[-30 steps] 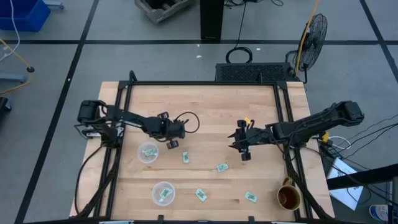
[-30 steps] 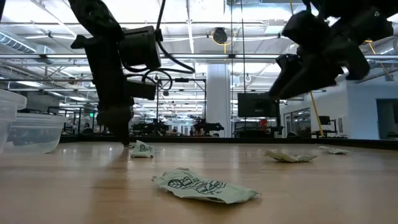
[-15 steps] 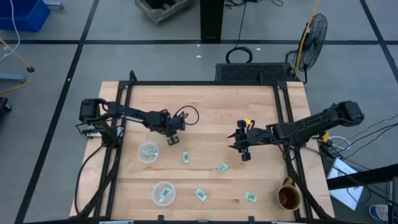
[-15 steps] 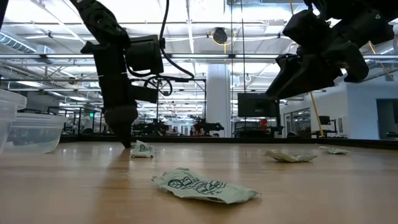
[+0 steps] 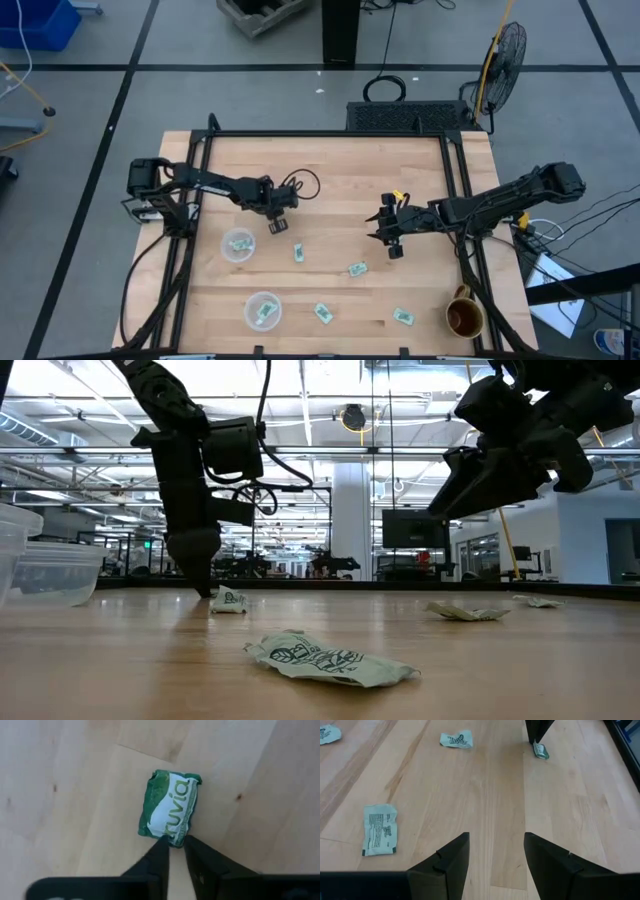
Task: Pick and place Stevia / Truvia into bins
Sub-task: Put the truvia packet into the top container
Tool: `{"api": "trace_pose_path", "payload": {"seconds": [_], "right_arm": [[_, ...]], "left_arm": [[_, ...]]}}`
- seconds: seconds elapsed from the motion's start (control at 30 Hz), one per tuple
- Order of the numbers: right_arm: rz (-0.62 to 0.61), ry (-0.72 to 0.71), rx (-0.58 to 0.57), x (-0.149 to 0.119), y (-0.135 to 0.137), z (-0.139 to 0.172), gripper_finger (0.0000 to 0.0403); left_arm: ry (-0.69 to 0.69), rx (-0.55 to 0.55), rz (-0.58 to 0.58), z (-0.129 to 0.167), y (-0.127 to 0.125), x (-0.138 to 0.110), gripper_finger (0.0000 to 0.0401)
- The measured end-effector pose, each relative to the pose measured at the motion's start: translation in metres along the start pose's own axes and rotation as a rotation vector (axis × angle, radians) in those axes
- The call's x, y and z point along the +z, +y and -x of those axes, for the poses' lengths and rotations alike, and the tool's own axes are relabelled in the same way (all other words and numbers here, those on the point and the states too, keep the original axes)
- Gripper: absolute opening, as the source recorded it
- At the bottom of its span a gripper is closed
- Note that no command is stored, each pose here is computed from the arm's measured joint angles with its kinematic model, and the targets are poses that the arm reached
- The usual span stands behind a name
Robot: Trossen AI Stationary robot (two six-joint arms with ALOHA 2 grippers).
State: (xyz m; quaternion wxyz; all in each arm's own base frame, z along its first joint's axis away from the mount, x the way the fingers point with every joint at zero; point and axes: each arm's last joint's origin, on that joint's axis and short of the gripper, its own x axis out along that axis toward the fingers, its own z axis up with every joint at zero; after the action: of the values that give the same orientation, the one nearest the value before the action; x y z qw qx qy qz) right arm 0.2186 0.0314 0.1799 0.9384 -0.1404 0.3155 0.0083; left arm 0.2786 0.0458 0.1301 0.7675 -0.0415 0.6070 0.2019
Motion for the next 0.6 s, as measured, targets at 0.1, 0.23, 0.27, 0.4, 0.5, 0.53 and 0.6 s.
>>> {"api": "trace_pose_path", "payload": {"seconds": [0.1,0.23,0.27,0.4,0.5,0.53,0.6], "right_arm": [[0.000,0.000,0.000,0.000,0.000,0.000,0.0183],[0.000,0.000,0.000,0.000,0.000,0.000,0.0183],[0.000,0.000,0.000,0.000,0.000,0.000,0.0183],[0.000,0.000,0.000,0.000,0.000,0.000,0.0183],[-0.001,-0.003,0.000,0.000,0.000,0.000,0.0183],[-0.001,-0.003,0.000,0.000,0.000,0.000,0.0183],[-0.002,-0.005,0.000,0.000,0.000,0.000,0.0183]], "left_arm": [[-0.003,-0.018,0.003,0.000,-0.001,0.000,0.0013],[-0.004,-0.019,0.031,0.000,-0.001,0.000,0.0009],[-0.003,-0.022,0.027,0.000,-0.002,0.000,0.0008],[0.008,-0.032,0.022,0.010,-0.006,-0.005,0.0005],[-0.002,-0.053,0.026,0.030,-0.011,-0.012,0.0004],[-0.008,-0.059,0.028,0.039,-0.013,-0.015,0.0003],[-0.011,-0.065,0.040,0.056,-0.016,-0.023,0.0003]]}}
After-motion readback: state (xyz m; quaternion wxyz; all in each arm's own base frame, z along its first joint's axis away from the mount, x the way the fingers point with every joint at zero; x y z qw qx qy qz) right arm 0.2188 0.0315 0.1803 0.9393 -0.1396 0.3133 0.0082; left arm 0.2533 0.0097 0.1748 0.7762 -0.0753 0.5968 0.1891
